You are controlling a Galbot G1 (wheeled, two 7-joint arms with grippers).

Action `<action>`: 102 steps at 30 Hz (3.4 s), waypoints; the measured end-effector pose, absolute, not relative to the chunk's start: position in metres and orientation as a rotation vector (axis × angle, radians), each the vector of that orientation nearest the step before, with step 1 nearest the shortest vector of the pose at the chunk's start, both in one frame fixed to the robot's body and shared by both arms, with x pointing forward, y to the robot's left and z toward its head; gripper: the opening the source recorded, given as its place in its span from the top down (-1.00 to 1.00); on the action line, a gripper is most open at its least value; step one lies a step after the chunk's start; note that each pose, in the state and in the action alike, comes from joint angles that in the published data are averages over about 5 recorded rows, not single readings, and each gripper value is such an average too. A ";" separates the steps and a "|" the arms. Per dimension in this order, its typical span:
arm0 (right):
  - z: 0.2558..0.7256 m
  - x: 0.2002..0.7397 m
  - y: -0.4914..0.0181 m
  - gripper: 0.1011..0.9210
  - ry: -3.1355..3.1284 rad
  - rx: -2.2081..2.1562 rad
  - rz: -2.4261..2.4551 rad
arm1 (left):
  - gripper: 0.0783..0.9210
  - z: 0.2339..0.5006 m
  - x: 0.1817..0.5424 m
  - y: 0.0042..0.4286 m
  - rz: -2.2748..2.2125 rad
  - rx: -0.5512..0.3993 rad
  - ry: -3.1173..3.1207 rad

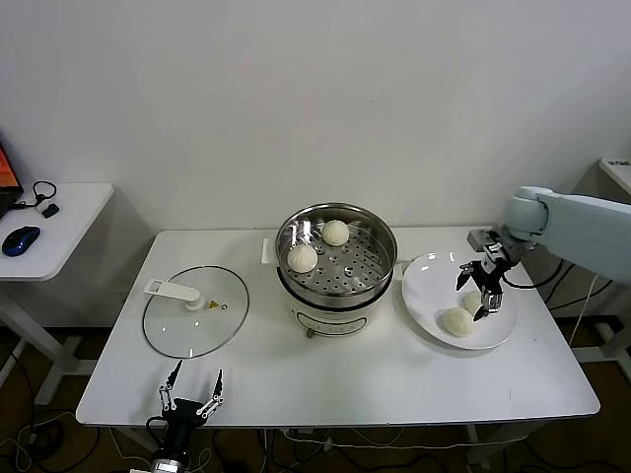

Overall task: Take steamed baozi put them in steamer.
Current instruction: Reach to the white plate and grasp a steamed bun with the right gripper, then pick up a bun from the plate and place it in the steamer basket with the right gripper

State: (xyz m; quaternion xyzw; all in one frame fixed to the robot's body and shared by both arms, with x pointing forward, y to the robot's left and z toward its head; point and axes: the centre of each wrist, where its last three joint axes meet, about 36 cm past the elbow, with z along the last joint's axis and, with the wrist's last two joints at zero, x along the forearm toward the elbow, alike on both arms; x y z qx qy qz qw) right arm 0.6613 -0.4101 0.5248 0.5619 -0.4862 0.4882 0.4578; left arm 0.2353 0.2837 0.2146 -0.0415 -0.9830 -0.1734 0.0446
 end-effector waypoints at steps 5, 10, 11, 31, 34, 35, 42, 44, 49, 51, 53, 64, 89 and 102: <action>0.511 0.661 -0.408 -0.76 -1.186 1.381 1.206 | -0.77 0.213 0.234 0.285 -0.531 -0.126 -2.998; 0.499 0.662 -0.407 -0.76 -1.179 1.378 1.209 | -0.77 0.211 0.235 0.285 -0.532 -0.127 -2.994; 0.497 0.662 -0.406 -0.76 -1.178 1.377 1.210 | -0.77 0.211 0.235 0.285 -0.531 -0.127 -2.994; 0.465 0.663 -0.402 -0.76 -1.155 1.364 1.211 | -0.77 0.209 0.236 0.287 -0.530 -0.115 -2.992; 0.463 0.664 -0.402 -0.76 -1.155 1.360 1.214 | -0.77 0.209 0.236 0.287 -0.530 -0.113 -2.992; 0.462 0.664 -0.402 -0.76 -1.155 1.359 1.215 | -0.77 0.209 0.236 0.287 -0.530 -0.113 -2.992; 0.461 0.666 -0.402 -0.76 -1.158 1.352 1.218 | -0.77 0.209 0.236 0.288 -0.531 -0.111 -2.993; 0.462 0.667 -0.401 -0.76 -1.158 1.352 1.219 | -0.77 0.209 0.237 0.288 -0.531 -0.110 -2.993; 0.462 0.668 -0.401 -0.64 -1.157 1.354 1.218 | -0.77 0.209 0.237 0.288 -0.531 -0.109 -2.994; 0.462 0.668 -0.401 -0.58 -1.156 1.355 1.217 | -0.77 0.209 0.237 0.288 -0.530 -0.109 -2.994; 0.462 0.668 -0.401 -0.51 -1.154 1.357 1.216 | -0.77 0.208 0.237 0.288 -0.529 -0.109 -2.994; 0.468 0.667 -0.403 -0.31 -1.158 1.360 1.220 | -0.77 0.209 0.237 0.289 -0.531 -0.106 -2.996; 0.656 0.693 -0.362 -0.31 -1.112 1.572 1.541 | -0.77 0.217 0.237 0.290 -0.565 -0.145 -3.004; 0.743 0.700 -0.273 -0.31 -0.908 1.849 1.972 | -0.77 0.220 0.240 0.286 -0.561 -0.149 -3.015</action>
